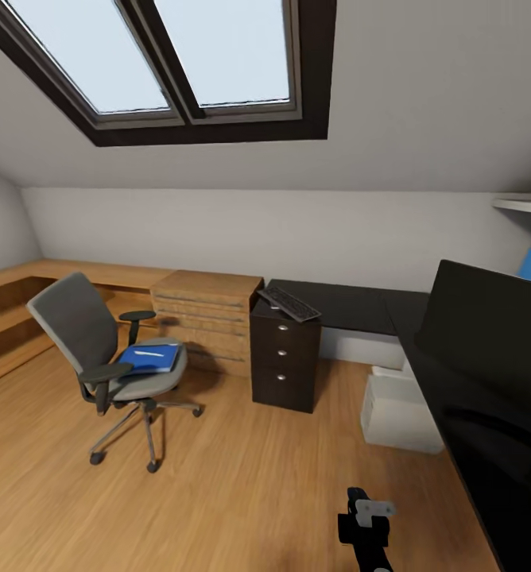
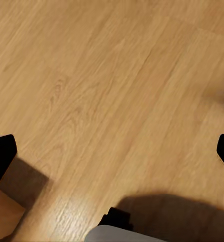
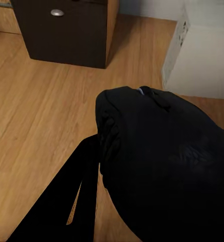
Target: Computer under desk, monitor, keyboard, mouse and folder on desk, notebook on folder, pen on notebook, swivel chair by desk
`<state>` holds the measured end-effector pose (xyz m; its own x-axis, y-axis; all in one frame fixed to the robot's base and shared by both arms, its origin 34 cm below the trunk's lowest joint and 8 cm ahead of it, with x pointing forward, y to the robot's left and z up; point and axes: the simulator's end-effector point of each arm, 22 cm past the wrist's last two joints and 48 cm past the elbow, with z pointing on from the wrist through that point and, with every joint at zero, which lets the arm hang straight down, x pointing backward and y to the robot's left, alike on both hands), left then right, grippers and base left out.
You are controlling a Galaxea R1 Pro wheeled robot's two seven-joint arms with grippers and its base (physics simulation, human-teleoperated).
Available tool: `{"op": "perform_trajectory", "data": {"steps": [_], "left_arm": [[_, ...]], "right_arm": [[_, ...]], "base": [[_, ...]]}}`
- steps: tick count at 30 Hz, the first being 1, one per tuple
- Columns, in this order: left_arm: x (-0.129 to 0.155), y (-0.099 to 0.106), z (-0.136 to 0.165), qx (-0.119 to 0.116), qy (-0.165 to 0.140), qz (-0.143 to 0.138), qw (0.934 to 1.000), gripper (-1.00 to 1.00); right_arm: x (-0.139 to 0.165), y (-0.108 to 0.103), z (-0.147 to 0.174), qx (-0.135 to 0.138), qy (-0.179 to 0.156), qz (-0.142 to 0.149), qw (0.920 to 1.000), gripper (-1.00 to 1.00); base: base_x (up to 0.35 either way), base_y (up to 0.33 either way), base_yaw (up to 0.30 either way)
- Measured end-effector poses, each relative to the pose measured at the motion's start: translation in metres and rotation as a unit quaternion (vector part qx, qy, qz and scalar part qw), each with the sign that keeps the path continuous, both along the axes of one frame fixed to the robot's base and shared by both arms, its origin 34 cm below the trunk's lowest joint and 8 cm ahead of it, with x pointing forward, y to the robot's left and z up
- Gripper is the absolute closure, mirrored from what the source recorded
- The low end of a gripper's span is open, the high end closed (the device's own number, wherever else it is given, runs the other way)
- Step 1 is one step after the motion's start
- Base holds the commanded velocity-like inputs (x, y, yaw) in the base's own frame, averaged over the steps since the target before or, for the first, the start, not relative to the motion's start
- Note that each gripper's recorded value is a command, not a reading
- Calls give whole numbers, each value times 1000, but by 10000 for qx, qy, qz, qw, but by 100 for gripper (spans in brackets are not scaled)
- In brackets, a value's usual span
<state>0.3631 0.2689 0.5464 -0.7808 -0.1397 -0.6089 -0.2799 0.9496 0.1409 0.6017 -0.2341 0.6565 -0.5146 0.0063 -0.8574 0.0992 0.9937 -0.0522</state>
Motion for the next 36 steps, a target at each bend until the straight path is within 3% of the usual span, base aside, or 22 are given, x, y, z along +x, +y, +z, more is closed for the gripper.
{"op": "perform_trajectory", "data": {"steps": [21, 36], "left_arm": [[-2, -1, 25, -11, 23, -7, 10000, -100], [-3, -1, 24, -10, 52, -20, 10000, -100]], "right_arm": [[-2, -1, 26, -6, 4, -5, 10000, 100], [-1, -1, 25, -7, 6, 2, 10000, 100]], "base": [[314, 66, -12], [33, 1, -52]]}}
